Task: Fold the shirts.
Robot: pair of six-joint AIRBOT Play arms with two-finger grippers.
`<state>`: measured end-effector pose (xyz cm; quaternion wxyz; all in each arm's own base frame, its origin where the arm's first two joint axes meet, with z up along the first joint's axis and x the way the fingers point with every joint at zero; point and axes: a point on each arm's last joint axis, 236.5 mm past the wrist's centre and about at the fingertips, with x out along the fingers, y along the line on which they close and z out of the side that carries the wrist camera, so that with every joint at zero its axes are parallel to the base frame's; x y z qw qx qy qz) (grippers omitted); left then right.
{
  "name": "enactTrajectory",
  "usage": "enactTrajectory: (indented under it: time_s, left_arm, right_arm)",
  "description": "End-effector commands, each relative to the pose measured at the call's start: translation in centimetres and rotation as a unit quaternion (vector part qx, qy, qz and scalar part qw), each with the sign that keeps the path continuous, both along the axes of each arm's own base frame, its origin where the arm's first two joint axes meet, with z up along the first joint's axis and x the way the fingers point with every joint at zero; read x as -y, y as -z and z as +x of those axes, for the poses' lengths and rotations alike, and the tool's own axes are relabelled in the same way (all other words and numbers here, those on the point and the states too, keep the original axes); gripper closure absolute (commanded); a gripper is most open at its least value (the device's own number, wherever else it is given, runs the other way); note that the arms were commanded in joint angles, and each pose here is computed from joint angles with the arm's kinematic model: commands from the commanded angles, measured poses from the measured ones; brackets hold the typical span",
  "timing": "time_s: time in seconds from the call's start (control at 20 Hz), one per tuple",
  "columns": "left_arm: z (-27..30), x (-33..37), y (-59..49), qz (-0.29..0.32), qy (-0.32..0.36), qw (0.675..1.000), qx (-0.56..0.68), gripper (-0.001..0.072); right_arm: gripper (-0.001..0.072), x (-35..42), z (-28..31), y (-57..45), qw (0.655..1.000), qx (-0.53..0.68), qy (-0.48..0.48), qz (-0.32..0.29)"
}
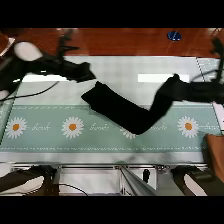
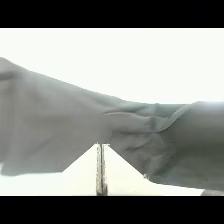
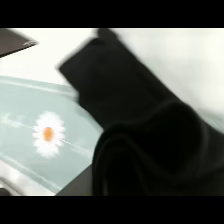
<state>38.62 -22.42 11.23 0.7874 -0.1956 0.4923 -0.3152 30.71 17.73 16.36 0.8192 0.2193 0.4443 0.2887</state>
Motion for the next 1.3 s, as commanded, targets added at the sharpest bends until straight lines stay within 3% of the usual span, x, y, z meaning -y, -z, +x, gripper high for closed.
enactTrajectory:
  time_s: [0.0,0.35,0.9,1.05,1.1,1.15,1.2,1.25]
  left_arm:
    - [-4.7,-8.0,-1.8,0.022,-0.078,0.995,0.064,0.0692]
    - [-13.2,-9.1,4.4,0.022,-0.103,0.994,0.027,0.0692]
    - [-13.5,-9.2,5.8,0.023,-0.106,0.994,0.013,0.0692]
    - [-13.5,-9.2,5.8,0.023,-0.107,0.994,0.013,0.0692]
    - [-13.5,-9.2,5.8,0.023,-0.106,0.994,0.013,0.0692]
    - [-13.5,-9.2,5.8,0.023,-0.107,0.994,0.013,0.0692]
    - [-13.4,-9.2,5.8,0.023,-0.107,0.994,0.014,0.0692]
    - [-13.2,-9.3,5.7,0.023,-0.110,0.994,0.017,0.0692]
  right_arm:
    - [0.0689,-9.3,5.3,1.9,0.998,-0.007,-0.064,0.015]
    - [0.0689,-20.6,11.3,11.1,0.988,-0.086,-0.130,0.007]
    - [0.0689,-21.8,14.3,15.2,0.990,-0.110,-0.089,0.015]
    - [0.0688,-22.4,16.1,14.2,0.992,-0.099,-0.050,0.052]
    - [0.0624,-22.7,16.7,13.5,0.992,-0.094,-0.038,0.070]
    - [0.0403,-23.1,16.8,13.1,0.991,-0.098,-0.034,0.086]
    - [0.0297,-23.4,16.2,12.9,0.990,-0.101,-0.046,0.090]
    - [0.0296,-23.5,15.3,12.7,0.988,-0.107,-0.067,0.089]
